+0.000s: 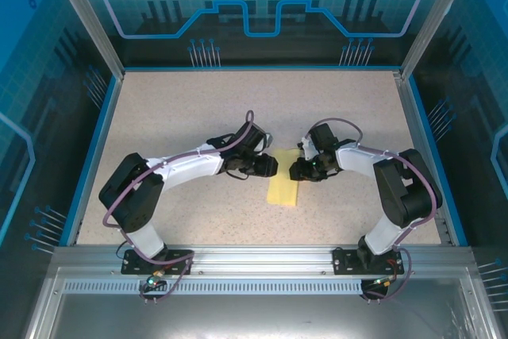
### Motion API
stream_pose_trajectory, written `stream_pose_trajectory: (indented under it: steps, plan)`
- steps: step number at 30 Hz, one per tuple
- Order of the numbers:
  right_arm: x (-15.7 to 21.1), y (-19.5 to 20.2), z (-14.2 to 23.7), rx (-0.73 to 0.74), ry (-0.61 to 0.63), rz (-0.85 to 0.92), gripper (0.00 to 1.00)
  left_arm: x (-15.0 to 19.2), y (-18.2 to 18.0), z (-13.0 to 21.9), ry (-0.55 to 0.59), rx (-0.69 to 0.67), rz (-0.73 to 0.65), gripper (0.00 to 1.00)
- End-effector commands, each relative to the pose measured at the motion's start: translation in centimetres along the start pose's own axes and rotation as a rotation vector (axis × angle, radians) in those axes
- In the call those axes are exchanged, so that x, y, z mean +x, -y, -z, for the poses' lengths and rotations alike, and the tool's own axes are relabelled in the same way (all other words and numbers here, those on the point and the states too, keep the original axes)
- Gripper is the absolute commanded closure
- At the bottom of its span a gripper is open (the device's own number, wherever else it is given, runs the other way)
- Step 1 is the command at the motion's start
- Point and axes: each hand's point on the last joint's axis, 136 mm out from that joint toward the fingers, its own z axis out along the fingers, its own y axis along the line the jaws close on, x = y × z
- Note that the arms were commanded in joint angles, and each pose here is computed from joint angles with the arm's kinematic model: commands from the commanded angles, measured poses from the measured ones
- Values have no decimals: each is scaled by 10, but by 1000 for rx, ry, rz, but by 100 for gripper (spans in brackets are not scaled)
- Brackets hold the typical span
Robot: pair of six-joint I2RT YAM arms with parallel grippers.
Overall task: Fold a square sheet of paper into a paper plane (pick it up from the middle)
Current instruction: Fold the square sheet of paper in half at the center of the table.
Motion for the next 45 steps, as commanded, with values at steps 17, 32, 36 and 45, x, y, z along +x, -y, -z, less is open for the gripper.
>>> stream_pose_trajectory:
  steps: [17, 32, 36, 45]
  plan:
    - [1, 5, 4, -28, 12, -80, 64, 5, -11, -2, -28, -14, 11, 59]
    - [5, 10, 5, -41, 22, -132, 67, 6, -9, -9, -38, 4, 24, 59]
    - [4, 9, 4, -51, 24, -149, 66, 6, -8, -9, -40, 7, 24, 59]
    - [5, 10, 2, -40, 23, -149, 62, 7, -9, -13, -50, 8, 26, 59]
